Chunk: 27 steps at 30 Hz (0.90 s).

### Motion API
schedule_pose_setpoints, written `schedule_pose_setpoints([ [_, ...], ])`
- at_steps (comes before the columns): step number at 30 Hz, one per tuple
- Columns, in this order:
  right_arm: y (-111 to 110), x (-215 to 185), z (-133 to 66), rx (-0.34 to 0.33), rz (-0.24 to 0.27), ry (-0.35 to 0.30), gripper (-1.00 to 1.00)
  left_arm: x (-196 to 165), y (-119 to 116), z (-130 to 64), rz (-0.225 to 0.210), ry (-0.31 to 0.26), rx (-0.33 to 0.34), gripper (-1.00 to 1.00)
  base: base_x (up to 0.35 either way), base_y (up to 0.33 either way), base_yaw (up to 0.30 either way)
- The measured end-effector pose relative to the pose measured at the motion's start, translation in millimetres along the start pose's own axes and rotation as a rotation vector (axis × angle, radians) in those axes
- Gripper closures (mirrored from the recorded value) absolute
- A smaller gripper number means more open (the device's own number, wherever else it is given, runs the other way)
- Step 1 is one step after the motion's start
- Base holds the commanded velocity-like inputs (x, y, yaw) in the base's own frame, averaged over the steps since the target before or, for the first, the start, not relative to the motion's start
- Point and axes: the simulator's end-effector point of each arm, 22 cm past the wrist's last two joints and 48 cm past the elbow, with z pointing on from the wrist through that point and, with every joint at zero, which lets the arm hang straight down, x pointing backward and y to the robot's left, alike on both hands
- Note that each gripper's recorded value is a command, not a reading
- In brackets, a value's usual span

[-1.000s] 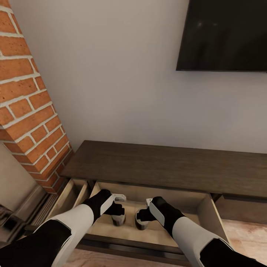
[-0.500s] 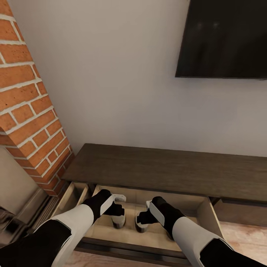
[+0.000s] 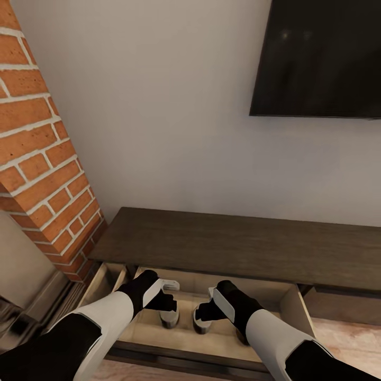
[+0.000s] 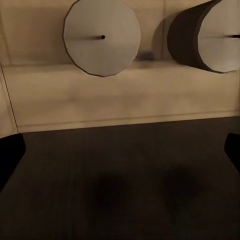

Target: Place each of the two pumpkins and all three candles from the living room inside a cabinet in the living room (use any cabinet), then make sure every cabinet is closed, and position the cauldron so it is next to a table in the living room.

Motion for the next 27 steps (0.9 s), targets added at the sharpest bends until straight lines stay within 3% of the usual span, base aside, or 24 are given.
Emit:
schedule_pose_setpoints([
  [14, 0, 0, 0.0, 0.000, 0.000, 0.000, -1.00, 1, 0, 0.0, 0.000, 0.005, 0.000, -1.00, -0.067, 0.000, 0.000],
  [27, 4, -7, -26.9, 0.000, 0.000, 0.000, -1.00, -5, -4, -27.0, 0.000, 0.007, 0.003, -1.00, -0.002, 0.000, 0.000],
])
